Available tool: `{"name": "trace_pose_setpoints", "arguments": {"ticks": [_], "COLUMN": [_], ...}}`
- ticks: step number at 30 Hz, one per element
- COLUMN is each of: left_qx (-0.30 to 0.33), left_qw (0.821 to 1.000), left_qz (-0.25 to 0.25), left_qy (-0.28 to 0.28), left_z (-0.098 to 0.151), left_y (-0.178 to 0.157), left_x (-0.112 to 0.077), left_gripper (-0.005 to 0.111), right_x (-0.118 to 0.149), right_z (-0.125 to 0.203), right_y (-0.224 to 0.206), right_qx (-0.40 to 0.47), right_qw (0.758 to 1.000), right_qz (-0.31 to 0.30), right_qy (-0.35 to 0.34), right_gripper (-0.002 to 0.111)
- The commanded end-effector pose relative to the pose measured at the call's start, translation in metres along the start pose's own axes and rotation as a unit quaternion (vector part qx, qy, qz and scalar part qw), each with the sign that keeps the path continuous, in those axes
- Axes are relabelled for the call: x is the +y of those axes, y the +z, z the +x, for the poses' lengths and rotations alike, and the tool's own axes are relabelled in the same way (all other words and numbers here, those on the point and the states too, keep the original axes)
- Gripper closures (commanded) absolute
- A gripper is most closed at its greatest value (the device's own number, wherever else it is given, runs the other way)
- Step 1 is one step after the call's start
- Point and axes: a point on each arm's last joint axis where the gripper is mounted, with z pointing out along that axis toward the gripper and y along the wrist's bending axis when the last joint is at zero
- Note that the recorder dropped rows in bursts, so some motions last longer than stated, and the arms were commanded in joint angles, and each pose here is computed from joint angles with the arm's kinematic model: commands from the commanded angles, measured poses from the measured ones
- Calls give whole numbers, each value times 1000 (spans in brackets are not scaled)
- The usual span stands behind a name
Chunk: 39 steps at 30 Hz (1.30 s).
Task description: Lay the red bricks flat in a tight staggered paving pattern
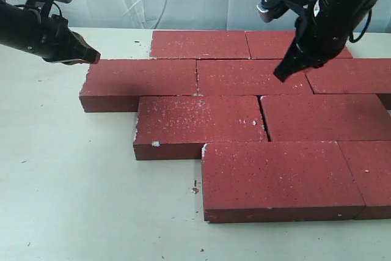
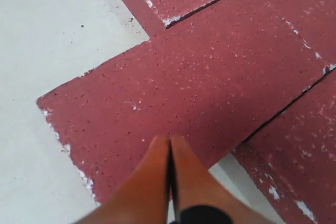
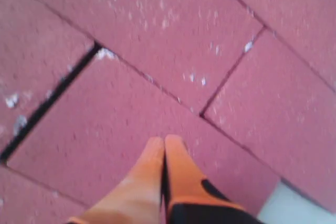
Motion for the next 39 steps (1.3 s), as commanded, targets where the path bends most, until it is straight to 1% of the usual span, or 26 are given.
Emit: {"name": "trace_pose_setpoints", "arguments": {"ticks": [1,3,6,10,14,17,19,21,24,27,29,32,36,39], "left_qx": [22,33,41,37,22,18,19,16,11,9,9,9,5,1], "left_qw": [1000,999,999,999,998,999,999,999,999,999,999,999,999,999], "left_qz": [-12,-23,-33,-36,-50,-40,-29,-27,-28,-29,-30,-30,-32,-38], "left_qy": [-2,-5,-4,11,12,17,21,24,26,25,25,25,24,24], "left_z": [2,3,1,-3,0,0,-2,-3,-4,-4,-5,-5,-5,-6], "left_y": [-3,-6,-15,-33,-50,-65,-72,-77,-80,-80,-80,-80,-80,-80], "left_x": [0,1,-2,-11,-20,-31,-37,-40,-41,-41,-41,-41,-40,-39], "left_gripper": [107,107,107,107,107,107,107,107,107,107,107,107,107,107], "right_x": [-12,-16,-18,-28,-40,-39,-36,-29,-17,-8,-2,4,13,16], "right_z": [17,21,28,43,67,91,107,120,135,149,156,165,180,186], "right_y": [-25,-38,-64,-95,-121,-136,-143,-151,-162,-173,-176,-179,-186,-192], "right_qx": [66,63,35,-14,-47,-77,-84,-109,-160,-215,-236,-244,-224,-233], "right_qw": [996,994,993,987,976,970,968,963,953,936,931,928,932,928], "right_qz": [53,72,80,56,49,74,93,100,109,121,124,123,115,118], "right_qy": [31,59,84,147,208,217,219,224,233,250,250,252,262,264], "right_gripper": [109,109,109,109,109,109,109,109,109,109,109,109,109,109]}}
